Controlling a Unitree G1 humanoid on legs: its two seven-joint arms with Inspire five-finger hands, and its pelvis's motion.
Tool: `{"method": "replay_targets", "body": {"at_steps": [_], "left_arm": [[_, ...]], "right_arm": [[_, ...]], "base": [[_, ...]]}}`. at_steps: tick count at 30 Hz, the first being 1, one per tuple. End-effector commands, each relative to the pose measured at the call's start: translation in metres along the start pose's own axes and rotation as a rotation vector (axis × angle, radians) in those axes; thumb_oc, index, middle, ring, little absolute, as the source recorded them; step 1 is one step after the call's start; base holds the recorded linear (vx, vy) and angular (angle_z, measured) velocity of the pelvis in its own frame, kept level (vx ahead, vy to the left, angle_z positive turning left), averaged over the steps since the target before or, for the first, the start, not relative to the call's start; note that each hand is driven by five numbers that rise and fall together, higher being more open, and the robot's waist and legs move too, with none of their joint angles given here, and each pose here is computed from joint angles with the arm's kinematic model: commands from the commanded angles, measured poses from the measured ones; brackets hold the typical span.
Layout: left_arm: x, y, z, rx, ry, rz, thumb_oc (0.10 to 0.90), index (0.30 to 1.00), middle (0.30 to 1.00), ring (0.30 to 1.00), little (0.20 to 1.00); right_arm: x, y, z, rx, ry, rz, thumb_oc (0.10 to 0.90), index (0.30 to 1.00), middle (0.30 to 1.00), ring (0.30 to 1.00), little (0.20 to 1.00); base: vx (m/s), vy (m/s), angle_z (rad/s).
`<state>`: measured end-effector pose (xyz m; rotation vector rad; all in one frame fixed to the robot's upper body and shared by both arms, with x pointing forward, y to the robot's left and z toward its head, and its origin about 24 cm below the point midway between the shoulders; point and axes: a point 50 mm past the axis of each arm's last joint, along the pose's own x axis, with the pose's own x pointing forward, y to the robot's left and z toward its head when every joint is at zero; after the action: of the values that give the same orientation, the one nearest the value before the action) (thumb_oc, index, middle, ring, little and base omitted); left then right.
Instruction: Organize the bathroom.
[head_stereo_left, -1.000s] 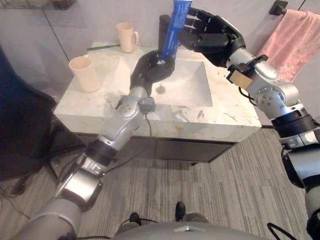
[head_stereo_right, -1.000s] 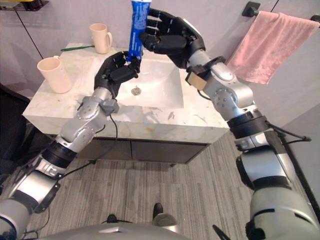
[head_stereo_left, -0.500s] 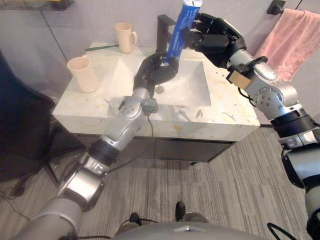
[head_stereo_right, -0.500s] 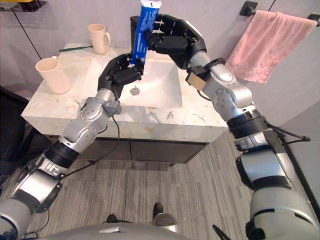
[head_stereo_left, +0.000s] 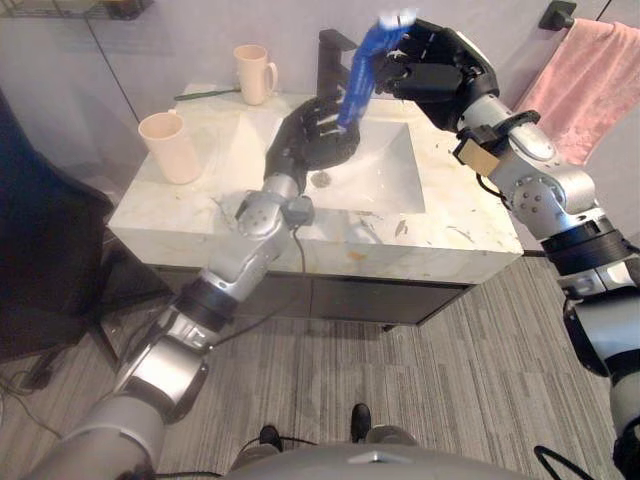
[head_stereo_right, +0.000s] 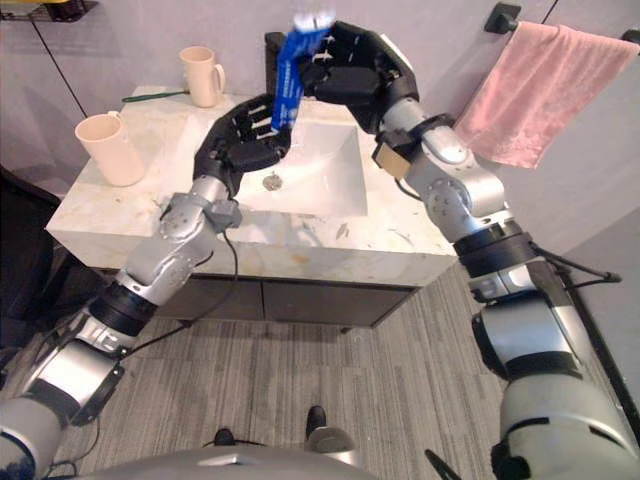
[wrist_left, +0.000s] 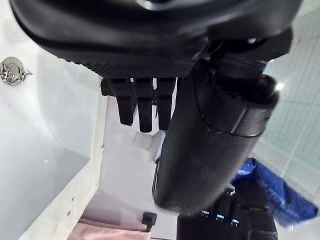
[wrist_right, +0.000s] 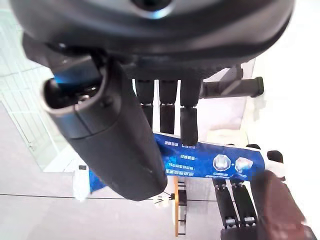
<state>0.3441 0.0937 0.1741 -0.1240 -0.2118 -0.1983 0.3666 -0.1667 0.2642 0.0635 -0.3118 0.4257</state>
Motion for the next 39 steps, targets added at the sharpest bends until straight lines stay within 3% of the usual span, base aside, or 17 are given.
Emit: {"method": "replay_targets", "body": {"at_steps": [1, 24, 39], "left_arm": [[-0.001, -0.001, 0.048, 0.066, -0.238, -0.049, 0.800, 0.900, 0.900, 0.900, 0.900], [-0.052, 0.011, 0.049, -0.039, -0.330, -0.214, 0.800, 0.900, 0.900, 0.900, 0.900], [-0.073, 0.051, 0.044, -0.010, -0.401, 0.071, 0.800, 0.900, 0.900, 0.900, 0.900]], "right_arm": [[0.001, 0.002, 0.106, -0.077, -0.453, -0.001, 0.400, 0.300, 0.300, 0.300, 0.300], [-0.006, -0.002, 0.108, -0.174, -0.556, -0.034, 0.400, 0.300, 0.300, 0.300, 0.300], [-0.005, -0.002, 0.109, -0.200, -0.658, -0.085, 0.400, 0.300, 0.300, 0.300, 0.300]], "base": [[-0.02, -0.003, 0.04], [-0.02, 0.021, 0.18], [-0.01, 0.071, 0.14]]}}
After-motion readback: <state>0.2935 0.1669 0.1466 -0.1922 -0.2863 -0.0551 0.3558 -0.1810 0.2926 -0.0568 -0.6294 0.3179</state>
